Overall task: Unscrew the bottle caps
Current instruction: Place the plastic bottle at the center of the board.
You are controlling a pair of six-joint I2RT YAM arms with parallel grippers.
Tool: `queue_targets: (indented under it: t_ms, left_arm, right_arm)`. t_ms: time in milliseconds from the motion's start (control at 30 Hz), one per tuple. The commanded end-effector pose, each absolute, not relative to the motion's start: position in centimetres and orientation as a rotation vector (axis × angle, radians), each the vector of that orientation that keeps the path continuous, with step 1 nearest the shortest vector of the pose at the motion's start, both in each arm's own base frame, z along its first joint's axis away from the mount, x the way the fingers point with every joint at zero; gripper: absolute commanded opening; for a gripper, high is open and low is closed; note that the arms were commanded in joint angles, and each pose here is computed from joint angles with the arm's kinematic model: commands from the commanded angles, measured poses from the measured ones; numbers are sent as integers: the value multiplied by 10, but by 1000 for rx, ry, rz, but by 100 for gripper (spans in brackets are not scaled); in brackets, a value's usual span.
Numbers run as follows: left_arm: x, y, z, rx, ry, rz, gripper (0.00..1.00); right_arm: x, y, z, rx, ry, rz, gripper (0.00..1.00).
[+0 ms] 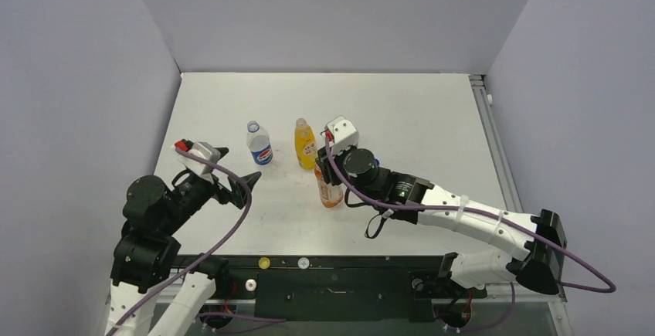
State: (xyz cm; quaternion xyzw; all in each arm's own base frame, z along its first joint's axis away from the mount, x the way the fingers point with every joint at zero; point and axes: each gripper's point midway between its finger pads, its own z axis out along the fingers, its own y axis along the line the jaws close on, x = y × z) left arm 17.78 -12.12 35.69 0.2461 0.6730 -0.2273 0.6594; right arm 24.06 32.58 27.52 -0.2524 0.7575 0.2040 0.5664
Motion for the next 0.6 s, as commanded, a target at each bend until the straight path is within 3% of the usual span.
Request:
queue_targets:
  t_ms: [0, 233, 567]
  left_arm:
    - [207, -90, 310, 404, 1722, -337, 97]
    - [223, -79, 266, 386, 1862, -241, 97]
    - [225, -72, 265, 256, 1956, -267, 97]
  right_arm:
    - [262, 333, 285, -470, 1694, 460, 0]
    - [274, 354, 274, -423, 1656, 488, 0]
    - [281, 367, 238, -357, 1692, 475, 0]
